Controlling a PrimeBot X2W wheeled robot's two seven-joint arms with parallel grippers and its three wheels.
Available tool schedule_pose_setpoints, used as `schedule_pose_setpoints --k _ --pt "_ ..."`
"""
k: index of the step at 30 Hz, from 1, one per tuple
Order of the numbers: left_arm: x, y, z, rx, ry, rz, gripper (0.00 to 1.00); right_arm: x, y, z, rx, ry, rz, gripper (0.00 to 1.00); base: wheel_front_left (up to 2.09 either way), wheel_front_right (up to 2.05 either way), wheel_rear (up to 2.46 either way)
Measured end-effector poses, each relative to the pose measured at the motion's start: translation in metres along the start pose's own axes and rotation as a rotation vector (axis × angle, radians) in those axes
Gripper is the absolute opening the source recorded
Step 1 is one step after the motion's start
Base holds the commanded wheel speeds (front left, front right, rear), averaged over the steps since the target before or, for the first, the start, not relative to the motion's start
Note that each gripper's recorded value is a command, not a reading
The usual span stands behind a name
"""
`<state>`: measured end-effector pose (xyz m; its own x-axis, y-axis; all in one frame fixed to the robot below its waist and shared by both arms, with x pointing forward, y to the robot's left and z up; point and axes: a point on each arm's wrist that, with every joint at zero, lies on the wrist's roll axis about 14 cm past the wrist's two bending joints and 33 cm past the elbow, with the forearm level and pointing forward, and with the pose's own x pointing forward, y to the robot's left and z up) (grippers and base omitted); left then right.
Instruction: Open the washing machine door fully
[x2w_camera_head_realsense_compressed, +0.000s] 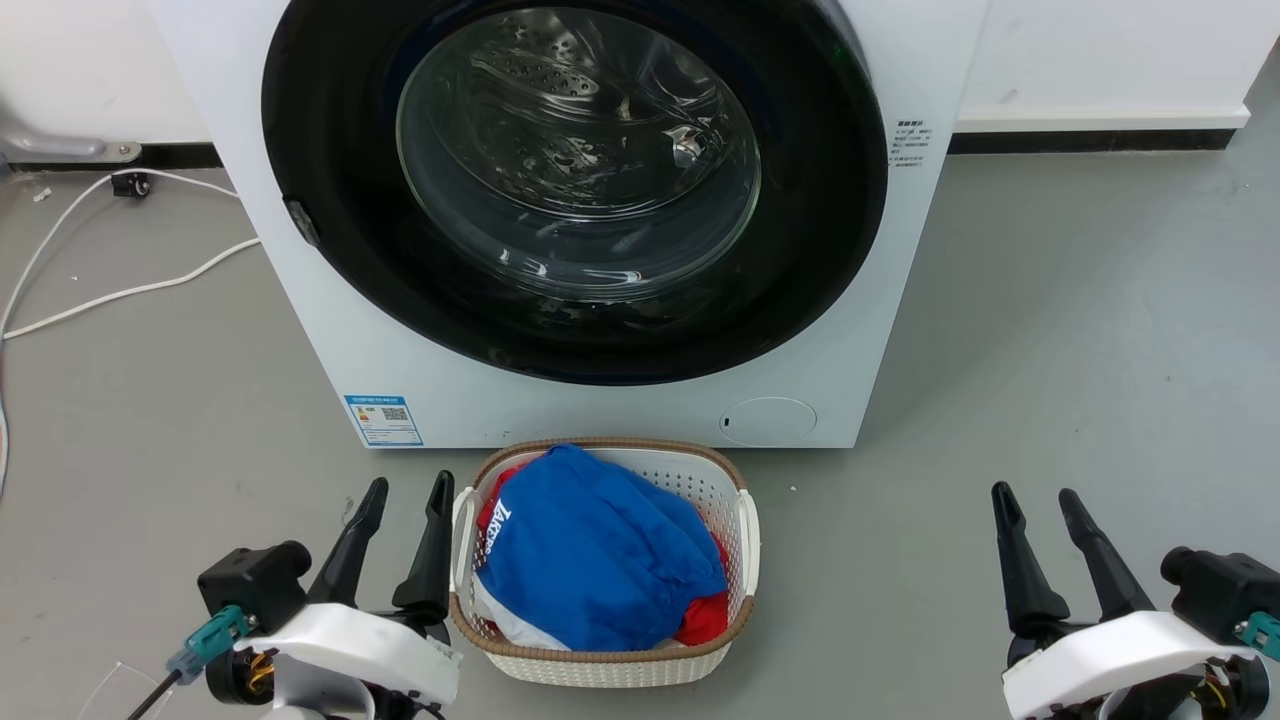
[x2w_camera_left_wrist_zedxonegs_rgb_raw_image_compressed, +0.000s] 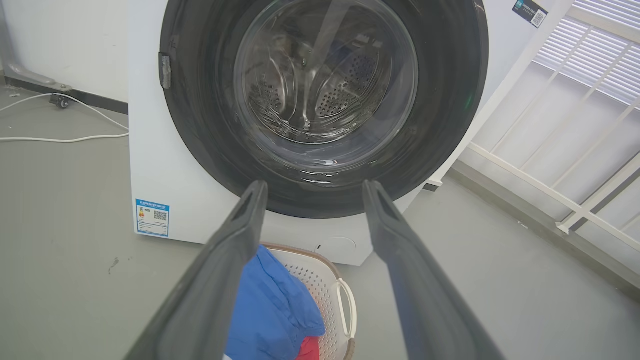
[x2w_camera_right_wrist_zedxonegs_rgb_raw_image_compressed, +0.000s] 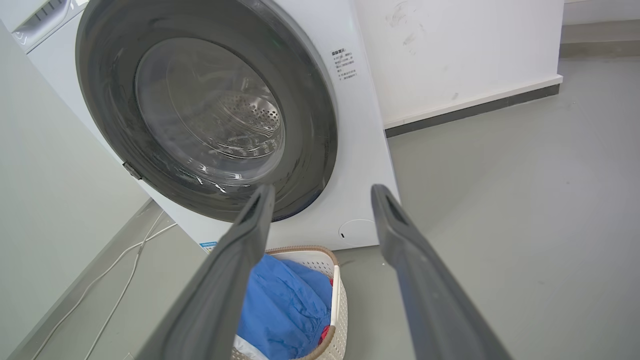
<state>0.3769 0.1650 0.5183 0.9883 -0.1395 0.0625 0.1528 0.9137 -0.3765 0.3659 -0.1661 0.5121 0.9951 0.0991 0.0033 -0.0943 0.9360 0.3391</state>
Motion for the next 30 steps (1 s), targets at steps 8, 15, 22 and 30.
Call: schedule_pose_setpoints --k 8,15,22,30 --pt "-0.0009 -0.0038 -0.0009 0.075 -0.003 -0.020 1.00 -0.0022 0.0030 0.0002 -0.073 -0.001 0.011 1.00 0.00 0.00 0.00" --pt "-0.0014 -0.0064 -0.0014 0.140 -0.005 -0.036 1.00 -0.0033 0.0049 0.0010 -0.133 -0.005 0.018 1.00 0.00 0.00 0.00" --pt "-0.0017 -0.0079 -0.0008 0.199 -0.011 -0.049 1.00 -0.0037 0.0069 0.0002 -0.189 -0.004 0.026 1.00 0.00 0.00 0.00" --pt "-0.0019 -0.0085 0.0005 0.263 -0.021 -0.058 1.00 -0.0043 0.0061 0.0014 -0.235 -0.013 0.026 1.00 0.00 0.00 0.00"
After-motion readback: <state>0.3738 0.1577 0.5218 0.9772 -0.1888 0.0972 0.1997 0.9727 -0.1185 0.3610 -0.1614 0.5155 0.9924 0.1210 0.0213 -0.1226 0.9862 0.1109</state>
